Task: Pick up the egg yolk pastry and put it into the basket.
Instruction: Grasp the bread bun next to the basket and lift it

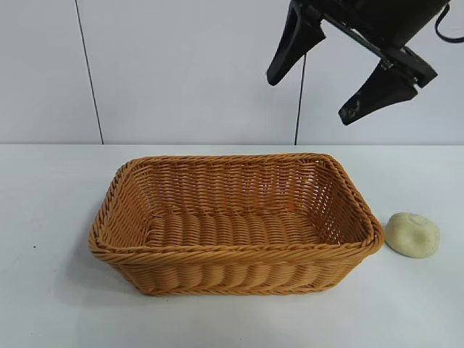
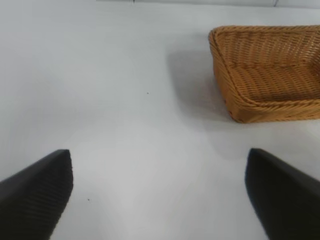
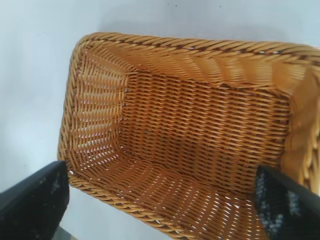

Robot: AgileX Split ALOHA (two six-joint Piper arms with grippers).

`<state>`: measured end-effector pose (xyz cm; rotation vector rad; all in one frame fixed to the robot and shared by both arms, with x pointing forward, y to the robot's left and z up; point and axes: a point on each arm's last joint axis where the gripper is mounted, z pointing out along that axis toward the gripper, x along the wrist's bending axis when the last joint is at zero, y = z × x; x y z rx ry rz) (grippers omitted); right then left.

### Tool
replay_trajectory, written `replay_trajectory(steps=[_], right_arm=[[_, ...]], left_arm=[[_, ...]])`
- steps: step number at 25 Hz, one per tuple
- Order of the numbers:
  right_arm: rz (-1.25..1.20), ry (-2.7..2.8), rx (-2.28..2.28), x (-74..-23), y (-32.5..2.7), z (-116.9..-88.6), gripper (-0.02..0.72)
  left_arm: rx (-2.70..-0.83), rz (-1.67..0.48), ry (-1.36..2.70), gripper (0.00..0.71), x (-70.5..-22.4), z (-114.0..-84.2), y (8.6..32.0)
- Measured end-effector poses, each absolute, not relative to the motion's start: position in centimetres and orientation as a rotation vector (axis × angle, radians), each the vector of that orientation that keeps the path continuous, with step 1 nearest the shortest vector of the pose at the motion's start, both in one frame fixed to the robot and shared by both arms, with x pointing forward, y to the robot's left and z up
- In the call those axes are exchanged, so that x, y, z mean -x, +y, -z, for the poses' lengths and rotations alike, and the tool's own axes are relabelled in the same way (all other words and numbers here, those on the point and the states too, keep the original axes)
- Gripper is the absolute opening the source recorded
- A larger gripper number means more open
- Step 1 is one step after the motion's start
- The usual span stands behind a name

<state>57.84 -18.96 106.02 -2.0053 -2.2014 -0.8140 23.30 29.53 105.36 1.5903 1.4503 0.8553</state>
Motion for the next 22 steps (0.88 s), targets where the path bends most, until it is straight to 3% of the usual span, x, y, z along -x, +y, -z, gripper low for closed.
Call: replay_trajectory(steps=[7, 14, 22], right_arm=[[0.592, -2.309, 2.192, -58.3, -22.0, -106.7, 0.694], [0.553, -2.193, 2.366, -58.9, -26.7, -106.6, 0.694], [0.382, -2.120, 2.407, -59.0, -29.0, -103.0, 0.694]], left_arm=[[-1.589, -0.862, 1.450, 0.687, -23.2, -105.3, 29.6], [-1.589, -0.862, 1.450, 0.687, -23.2, -105.3, 29.6], [-1.589, -0.862, 1.450, 0.687, -23.2, -105.3, 29.6]])
